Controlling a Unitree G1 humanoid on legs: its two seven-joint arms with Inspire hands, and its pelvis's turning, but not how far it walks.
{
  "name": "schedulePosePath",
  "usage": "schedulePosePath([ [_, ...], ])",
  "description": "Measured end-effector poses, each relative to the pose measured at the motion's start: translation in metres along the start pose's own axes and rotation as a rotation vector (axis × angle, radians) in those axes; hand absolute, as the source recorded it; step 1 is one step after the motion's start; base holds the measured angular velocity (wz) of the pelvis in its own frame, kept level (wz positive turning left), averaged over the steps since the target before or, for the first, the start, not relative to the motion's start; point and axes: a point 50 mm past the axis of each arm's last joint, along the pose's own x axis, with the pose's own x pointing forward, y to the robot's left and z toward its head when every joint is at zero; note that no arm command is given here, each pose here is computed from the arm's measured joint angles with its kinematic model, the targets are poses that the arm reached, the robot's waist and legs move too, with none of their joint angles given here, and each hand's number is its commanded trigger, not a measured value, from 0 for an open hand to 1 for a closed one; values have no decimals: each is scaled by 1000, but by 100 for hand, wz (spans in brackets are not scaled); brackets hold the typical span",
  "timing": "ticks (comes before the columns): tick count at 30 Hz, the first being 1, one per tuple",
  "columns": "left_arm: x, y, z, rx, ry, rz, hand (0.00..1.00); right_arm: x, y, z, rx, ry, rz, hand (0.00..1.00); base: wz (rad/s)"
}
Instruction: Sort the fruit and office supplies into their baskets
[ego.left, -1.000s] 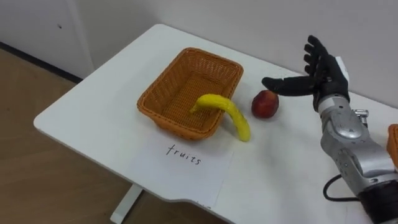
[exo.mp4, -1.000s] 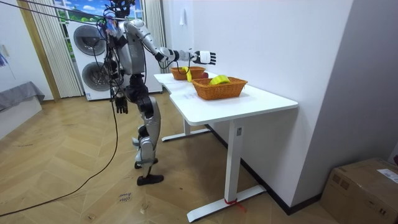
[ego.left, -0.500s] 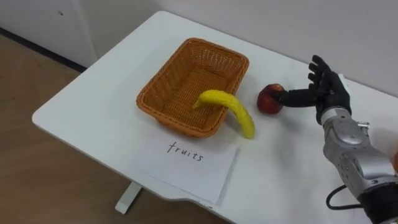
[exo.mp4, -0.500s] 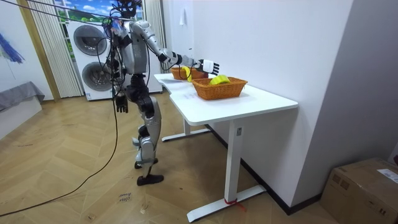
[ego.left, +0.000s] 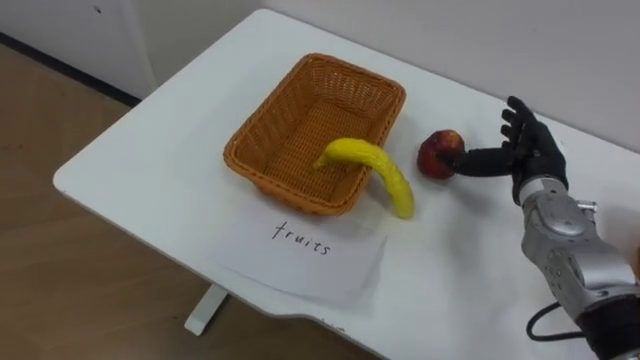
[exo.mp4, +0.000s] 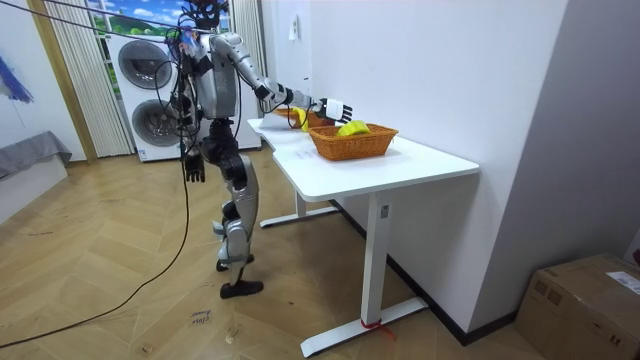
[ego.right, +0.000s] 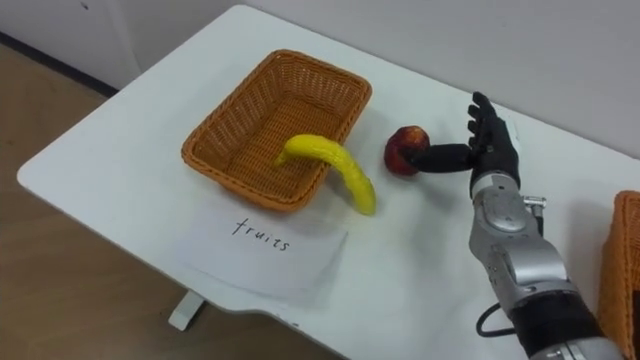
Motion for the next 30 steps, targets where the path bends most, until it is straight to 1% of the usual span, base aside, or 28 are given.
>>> schedulePosePath([
  [7, 0, 0, 0, -1, -3, 3, 0, 1, -4, -9, -15, 36, -20, 0, 0],
  [15, 0, -1, 3, -4, -17, 17, 0, 1, -5, -9, -24, 32, -21, 0, 0],
  [24, 2, -8, 15, 41, -44, -11, 0, 2, -2, -16, -24, 59, -26, 0, 0],
  [30, 2, -9, 15, 41, -43, -20, 0, 4, 0, -14, -90, 42, -24, 0, 0],
])
